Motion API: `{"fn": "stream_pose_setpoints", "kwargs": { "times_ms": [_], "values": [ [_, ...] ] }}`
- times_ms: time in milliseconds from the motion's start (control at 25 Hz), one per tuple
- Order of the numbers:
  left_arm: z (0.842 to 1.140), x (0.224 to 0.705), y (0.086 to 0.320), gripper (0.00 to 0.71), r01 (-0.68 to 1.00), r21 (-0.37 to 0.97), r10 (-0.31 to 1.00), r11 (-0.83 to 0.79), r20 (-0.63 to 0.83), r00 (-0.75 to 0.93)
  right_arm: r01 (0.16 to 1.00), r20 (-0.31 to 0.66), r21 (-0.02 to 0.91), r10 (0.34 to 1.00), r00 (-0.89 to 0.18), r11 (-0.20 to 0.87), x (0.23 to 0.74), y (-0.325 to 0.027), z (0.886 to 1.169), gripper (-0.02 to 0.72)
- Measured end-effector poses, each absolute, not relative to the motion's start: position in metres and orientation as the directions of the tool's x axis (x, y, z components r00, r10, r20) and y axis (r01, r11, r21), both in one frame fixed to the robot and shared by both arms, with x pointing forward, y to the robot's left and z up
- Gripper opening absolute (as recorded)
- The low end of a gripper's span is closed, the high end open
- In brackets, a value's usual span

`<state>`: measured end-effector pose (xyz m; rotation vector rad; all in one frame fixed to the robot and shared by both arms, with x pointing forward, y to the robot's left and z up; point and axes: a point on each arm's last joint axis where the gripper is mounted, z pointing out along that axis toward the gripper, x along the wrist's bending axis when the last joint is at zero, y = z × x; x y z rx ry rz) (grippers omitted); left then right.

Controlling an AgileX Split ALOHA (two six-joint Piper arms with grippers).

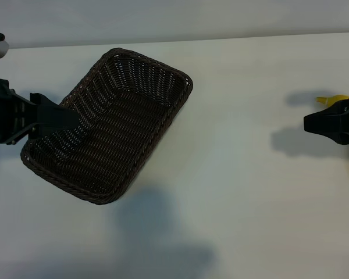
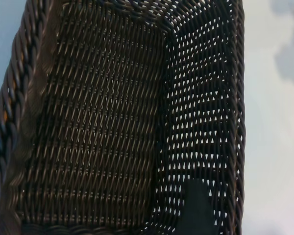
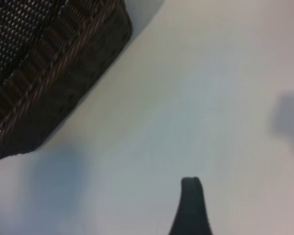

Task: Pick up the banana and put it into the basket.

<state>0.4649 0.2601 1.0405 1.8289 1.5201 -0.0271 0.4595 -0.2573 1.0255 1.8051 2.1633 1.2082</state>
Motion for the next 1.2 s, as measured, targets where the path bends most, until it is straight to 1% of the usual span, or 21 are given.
{"fn": "stream_pose_setpoints", "kwargs": {
  "times_ms": [560,720,800,920,1080,1160,1200],
  "values": [
    [1.041,0.466,0.261,0.560,0.849,0.529,0.845,-0.012,-0.449,0.291,0.800,0.410,0.600,0.860,-0.305,-0.003,0.459,-0.257,1.025,0.568],
    [1.041,0.470,0.263,0.560,0.834,0.551,0.859,0.010,-0.432,0.276,0.800,0.409,0.600,0.860,-0.305,-0.002,0.459,-0.257,1.025,0.568],
    [1.042,0.470,0.264,0.560,0.839,0.541,0.861,0.048,-0.449,0.240,0.800,0.409,0.600,0.860,-0.305,-0.002,0.459,-0.257,1.025,0.568],
    [1.041,0.469,0.264,0.560,0.867,0.480,0.853,0.133,-0.501,0.146,0.800,0.409,0.600,0.860,-0.305,-0.002,0.459,-0.257,1.025,0.568],
    [1.040,0.462,0.268,0.560,0.894,0.354,0.844,0.275,-0.535,-0.047,0.800,0.409,0.600,0.860,-0.305,-0.002,0.459,-0.257,1.025,0.568],
    [1.040,0.459,0.271,0.560,0.890,0.311,0.842,0.334,-0.523,-0.133,0.800,0.409,0.600,0.860,-0.305,-0.002,0.459,-0.257,1.025,0.568],
    [1.041,0.457,0.273,0.560,0.878,0.276,0.828,0.392,-0.523,-0.205,0.800,0.409,0.600,0.860,-0.305,-0.002,0.459,-0.257,1.025,0.568]
  ]
}}
